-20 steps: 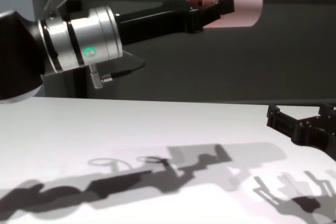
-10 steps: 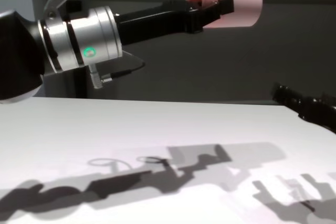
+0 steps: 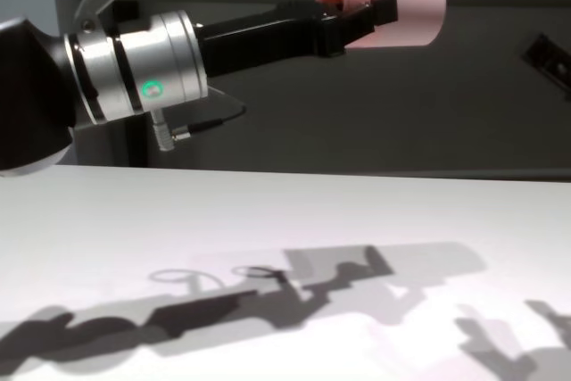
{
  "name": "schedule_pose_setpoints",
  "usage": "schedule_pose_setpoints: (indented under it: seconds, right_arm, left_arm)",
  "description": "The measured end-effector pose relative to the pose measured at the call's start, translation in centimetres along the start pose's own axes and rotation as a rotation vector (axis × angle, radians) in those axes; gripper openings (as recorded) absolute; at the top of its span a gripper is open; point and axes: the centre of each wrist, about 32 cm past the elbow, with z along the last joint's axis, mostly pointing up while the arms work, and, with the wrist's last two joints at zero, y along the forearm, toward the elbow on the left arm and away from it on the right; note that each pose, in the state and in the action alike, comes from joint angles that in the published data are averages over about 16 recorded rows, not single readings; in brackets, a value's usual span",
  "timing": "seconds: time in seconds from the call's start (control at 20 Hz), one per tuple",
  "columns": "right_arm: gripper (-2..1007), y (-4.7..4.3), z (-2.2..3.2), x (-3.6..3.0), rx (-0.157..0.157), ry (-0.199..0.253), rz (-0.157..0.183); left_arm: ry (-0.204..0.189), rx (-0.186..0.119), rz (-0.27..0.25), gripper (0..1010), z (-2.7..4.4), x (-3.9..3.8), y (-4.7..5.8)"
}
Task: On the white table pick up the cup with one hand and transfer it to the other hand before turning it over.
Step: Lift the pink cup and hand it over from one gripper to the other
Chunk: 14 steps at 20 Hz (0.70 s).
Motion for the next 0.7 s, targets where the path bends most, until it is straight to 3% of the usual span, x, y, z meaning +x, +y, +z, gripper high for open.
schedule_pose_setpoints:
  seconds: [0.3,0.7]
  right_arm:
    - [1004,0.46,0.01,0.79,0.05,0.219,0.057]
    - [1004,1.84,-0.85,2.05,0.069,0.477,0.127]
  left_arm:
    - [0.0,0.0,0.0,49,0.0,0.0,0.0]
    - [0.0,0.0,0.0,49,0.0,0.0,0.0]
